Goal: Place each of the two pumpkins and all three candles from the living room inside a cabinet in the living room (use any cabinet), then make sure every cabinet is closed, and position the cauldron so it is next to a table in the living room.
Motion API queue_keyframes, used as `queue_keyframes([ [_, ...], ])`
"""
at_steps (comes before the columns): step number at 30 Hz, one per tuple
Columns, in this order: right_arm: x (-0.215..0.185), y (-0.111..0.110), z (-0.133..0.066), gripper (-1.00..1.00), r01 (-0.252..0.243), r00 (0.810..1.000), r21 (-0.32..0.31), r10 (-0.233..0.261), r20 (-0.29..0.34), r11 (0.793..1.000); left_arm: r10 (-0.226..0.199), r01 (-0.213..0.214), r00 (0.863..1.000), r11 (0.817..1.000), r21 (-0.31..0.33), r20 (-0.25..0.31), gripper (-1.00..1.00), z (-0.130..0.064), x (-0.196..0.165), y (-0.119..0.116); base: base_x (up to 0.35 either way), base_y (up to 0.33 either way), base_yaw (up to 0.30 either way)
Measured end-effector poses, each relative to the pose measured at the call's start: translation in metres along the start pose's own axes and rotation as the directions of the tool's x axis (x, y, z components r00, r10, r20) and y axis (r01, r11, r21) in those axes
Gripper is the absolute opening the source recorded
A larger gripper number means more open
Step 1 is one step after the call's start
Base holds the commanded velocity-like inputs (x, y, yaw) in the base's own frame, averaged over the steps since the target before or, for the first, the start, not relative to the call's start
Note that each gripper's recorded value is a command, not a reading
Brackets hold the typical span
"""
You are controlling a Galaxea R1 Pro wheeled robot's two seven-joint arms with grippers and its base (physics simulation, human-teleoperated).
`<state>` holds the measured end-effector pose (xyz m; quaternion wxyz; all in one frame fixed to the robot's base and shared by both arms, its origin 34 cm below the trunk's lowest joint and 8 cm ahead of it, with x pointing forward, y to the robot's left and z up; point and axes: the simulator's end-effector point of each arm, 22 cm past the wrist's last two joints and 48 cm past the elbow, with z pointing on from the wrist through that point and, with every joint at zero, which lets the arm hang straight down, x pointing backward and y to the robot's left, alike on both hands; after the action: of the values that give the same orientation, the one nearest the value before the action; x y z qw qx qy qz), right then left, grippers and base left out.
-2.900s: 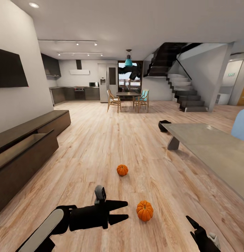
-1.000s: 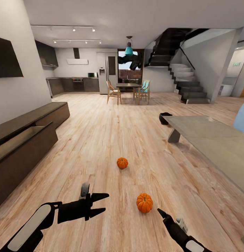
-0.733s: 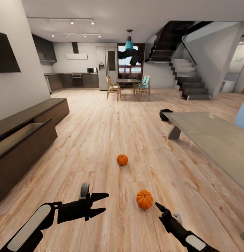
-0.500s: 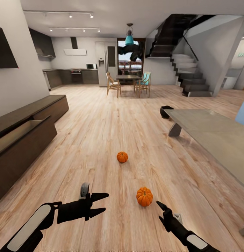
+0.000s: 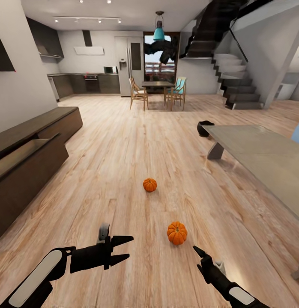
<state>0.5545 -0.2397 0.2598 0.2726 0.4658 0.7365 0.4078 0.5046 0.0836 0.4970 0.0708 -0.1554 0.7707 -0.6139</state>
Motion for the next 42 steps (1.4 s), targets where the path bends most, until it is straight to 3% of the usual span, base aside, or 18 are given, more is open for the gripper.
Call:
queue_keyframes([
  [36, 0.018, -0.078, 0.006, 1.00, -0.044, 0.998, 0.132, 0.048, -0.026, 0.990, -0.128, 0.127, 0.991, 0.991, -0.042, -0.030, 1.00, 0.015, 0.000, 0.059, 0.000, 0.000, 0.000],
  [42, 0.019, -0.080, 0.006, 1.00, -0.046, 0.998, 0.136, 0.050, -0.027, 0.990, -0.135, 0.134, 0.990, 0.991, -0.018, -0.032, 1.00, 0.016, 0.000, 0.053, 0.000, 0.000, 0.000],
])
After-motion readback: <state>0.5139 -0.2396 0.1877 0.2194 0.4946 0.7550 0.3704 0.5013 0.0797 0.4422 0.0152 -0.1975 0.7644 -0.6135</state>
